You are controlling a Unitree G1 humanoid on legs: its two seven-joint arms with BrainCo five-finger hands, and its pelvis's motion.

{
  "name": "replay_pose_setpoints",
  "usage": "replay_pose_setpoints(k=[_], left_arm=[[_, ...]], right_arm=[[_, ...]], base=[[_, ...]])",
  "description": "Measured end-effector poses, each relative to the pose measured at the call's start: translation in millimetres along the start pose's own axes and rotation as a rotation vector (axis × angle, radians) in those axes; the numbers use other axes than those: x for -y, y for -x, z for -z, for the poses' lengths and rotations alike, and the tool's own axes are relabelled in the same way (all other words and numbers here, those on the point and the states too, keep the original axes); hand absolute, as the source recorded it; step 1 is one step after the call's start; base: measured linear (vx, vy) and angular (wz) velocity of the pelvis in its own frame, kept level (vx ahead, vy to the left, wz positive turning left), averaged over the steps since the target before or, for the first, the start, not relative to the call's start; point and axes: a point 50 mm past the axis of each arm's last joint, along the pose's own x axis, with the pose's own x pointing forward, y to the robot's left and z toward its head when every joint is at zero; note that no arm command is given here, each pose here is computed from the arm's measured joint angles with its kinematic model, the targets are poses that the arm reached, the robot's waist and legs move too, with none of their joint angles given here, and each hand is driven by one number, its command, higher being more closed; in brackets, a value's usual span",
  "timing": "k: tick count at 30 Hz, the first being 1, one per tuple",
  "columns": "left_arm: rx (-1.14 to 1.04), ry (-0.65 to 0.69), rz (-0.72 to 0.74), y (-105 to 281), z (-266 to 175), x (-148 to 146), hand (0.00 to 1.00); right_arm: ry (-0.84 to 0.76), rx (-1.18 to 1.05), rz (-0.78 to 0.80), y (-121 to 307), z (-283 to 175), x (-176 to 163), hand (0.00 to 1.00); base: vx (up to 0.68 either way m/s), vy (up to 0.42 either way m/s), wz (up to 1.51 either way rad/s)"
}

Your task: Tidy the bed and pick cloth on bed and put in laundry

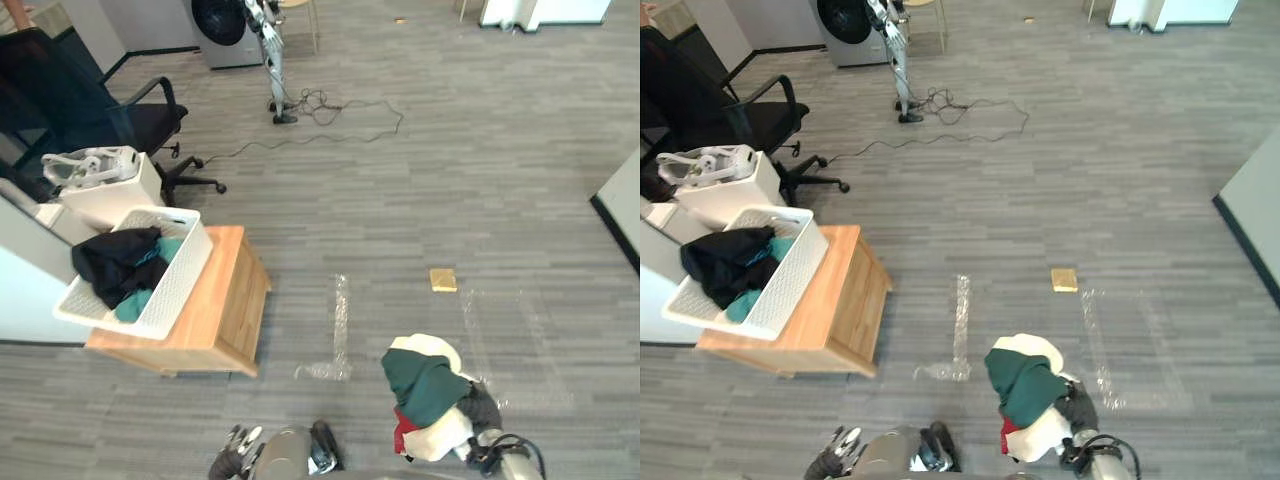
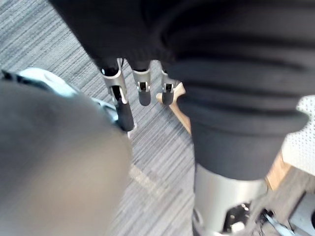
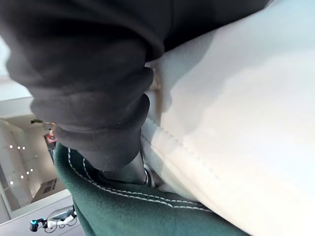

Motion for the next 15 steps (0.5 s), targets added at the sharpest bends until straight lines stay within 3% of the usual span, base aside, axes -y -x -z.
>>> replay_pose_setpoints(k=[7,11,13,15], left_arm=[[0.025,0.016,0.077,-13.3,-15.2,29.4,0.00],[0.034,0.022,0.060,-10.5,-14.8,23.2,0.00],[0.028,0.090,0.108,-8.6,0.8,46.4,0.00],[0.047,0.136,0.123,-6.3,5.1,51.4,0.00]], right_arm=[[0.028,0.001,-0.065,8.9,8.9,-12.4,1.00],[0.040,0.002,-0.128,9.5,12.0,-26.5,1.00],[0.089,0.075,-0.151,4.4,-8.7,-24.2,1.00],[0.107,0.105,-0.153,1.6,-17.0,-25.1,1.00]], base=[[0.48,-0.124,1.36],[0.62,-0.454,1.36],[0.44,-0.304,1.52],[0.32,-0.255,1.63]])
